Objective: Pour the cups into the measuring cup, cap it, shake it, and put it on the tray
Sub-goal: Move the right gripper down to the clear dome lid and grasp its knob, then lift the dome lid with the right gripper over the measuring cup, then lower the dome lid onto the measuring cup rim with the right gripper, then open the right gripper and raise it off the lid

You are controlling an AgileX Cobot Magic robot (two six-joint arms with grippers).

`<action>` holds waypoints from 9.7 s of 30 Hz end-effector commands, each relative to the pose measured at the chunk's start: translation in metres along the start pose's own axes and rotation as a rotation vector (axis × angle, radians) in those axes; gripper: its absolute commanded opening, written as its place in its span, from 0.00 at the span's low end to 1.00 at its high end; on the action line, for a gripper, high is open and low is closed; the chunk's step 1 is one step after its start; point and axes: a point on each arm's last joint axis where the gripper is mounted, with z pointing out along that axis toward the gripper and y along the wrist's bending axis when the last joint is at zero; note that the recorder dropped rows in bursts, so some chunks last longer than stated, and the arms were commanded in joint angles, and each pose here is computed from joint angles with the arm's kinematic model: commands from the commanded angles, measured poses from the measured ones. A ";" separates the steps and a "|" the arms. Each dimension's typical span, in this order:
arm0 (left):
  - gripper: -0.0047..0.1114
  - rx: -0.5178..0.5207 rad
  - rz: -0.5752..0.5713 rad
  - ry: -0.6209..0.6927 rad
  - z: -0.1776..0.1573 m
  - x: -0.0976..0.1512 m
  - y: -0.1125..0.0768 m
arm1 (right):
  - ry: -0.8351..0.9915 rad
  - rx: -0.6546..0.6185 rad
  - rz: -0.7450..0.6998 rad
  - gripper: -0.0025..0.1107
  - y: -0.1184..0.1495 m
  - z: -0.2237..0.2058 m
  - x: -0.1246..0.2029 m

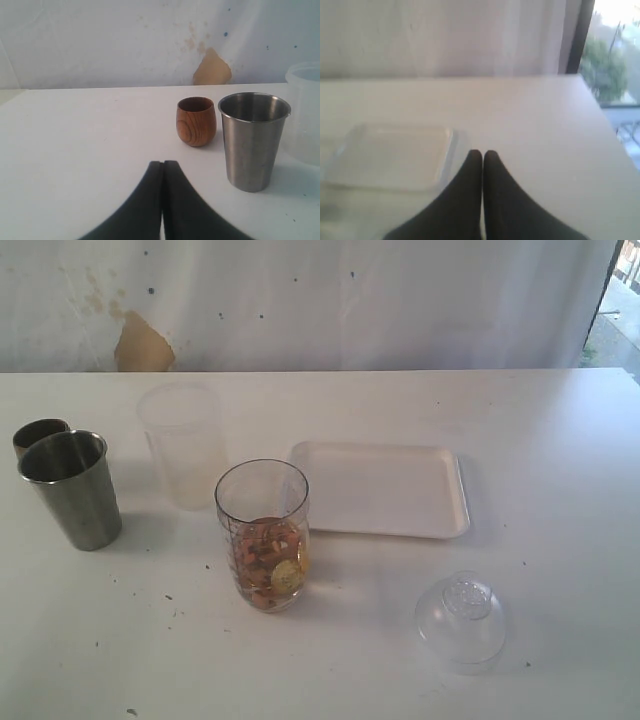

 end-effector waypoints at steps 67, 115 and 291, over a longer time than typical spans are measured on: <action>0.04 0.000 -0.002 0.004 0.000 0.002 0.000 | 1.071 -0.289 -0.422 0.02 0.126 0.195 -0.002; 0.04 0.000 -0.002 0.004 0.000 0.002 0.000 | 0.857 -0.511 -0.364 0.02 0.245 0.182 -0.056; 0.04 0.000 -0.002 0.004 0.000 0.002 0.000 | 0.708 -0.588 -0.386 0.53 0.250 0.174 -0.070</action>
